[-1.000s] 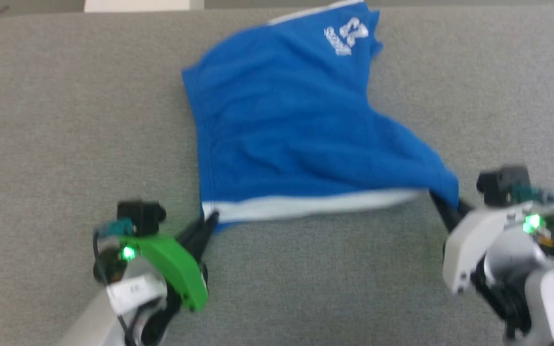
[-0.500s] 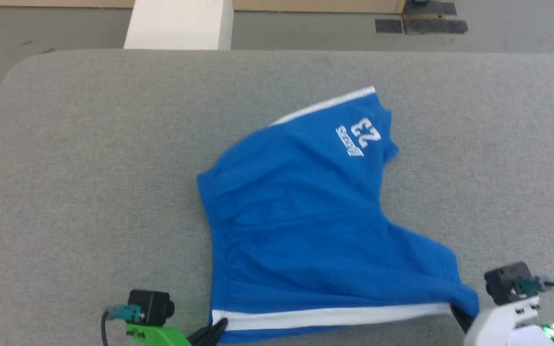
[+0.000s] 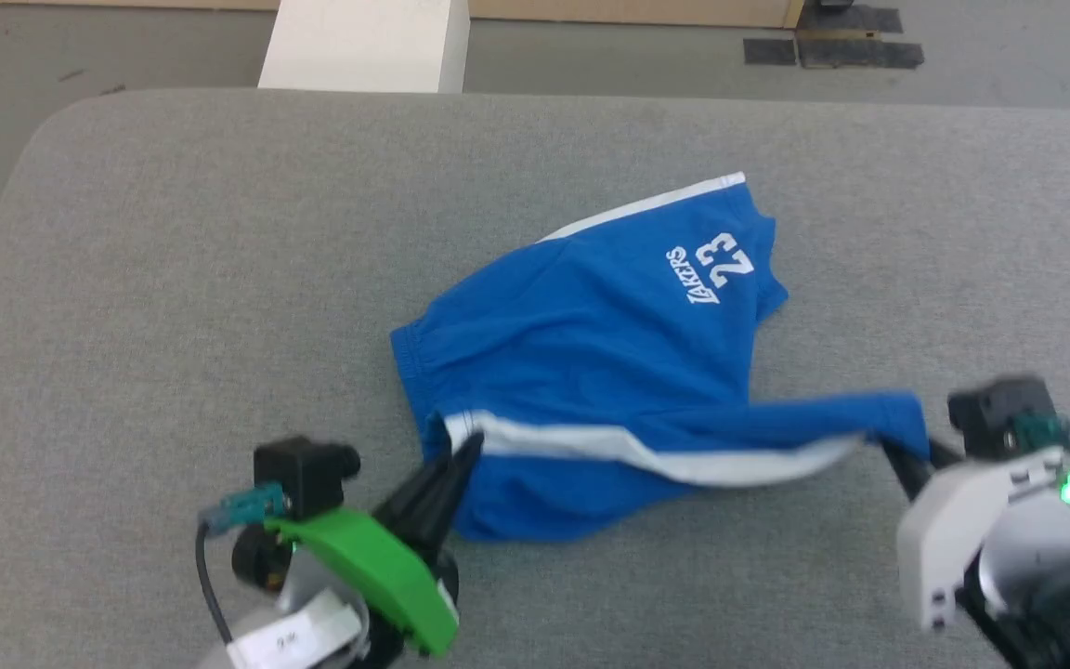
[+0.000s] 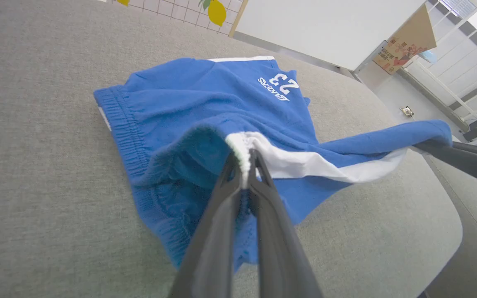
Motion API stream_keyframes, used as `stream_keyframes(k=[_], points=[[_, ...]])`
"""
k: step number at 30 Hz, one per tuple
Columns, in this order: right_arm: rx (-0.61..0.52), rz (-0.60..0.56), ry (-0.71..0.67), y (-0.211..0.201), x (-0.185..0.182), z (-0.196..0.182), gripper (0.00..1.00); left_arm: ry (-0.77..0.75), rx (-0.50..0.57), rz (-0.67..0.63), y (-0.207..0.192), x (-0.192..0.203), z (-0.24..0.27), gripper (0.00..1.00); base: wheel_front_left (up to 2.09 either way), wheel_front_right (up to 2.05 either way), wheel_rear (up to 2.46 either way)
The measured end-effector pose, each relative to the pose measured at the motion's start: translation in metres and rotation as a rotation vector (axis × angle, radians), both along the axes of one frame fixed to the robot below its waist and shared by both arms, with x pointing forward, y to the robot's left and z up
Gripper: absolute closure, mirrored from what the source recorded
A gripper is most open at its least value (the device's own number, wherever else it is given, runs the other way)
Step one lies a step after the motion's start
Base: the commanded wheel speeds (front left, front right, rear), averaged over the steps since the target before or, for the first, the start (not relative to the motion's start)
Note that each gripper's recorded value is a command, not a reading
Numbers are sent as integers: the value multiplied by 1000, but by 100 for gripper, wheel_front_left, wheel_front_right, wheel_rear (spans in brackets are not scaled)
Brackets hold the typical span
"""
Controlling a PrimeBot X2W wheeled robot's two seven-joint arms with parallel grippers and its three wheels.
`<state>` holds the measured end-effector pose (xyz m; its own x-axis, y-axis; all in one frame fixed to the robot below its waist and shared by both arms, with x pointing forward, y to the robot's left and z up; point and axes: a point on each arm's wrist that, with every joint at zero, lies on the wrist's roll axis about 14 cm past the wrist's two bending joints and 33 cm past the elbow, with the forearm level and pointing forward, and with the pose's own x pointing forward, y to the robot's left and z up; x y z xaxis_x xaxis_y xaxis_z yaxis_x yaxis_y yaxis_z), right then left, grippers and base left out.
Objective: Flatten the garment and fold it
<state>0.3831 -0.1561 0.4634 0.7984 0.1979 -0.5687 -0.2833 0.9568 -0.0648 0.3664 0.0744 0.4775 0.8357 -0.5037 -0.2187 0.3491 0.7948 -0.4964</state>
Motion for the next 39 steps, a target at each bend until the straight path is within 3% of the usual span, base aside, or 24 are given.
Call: stream_keyframes(k=[8, 19, 30, 39], points=[[-56, 79, -105, 10, 69, 17, 100, -119, -6, 114, 16, 51, 12, 100, 0, 0, 0], [-73, 162, -106, 39, 148, -1, 100, -54, 25, 252, 48, 97, -30, 100, 0, 0, 0], [-137, 236, -3, 63, 200, -48, 100, 24, 73, 302, 62, 120, -72, 100, 0, 0, 0], [-156, 227, 237, 68, 209, -92, 100, 50, 97, 275, 59, 123, -82, 100, 0, 0, 0]])
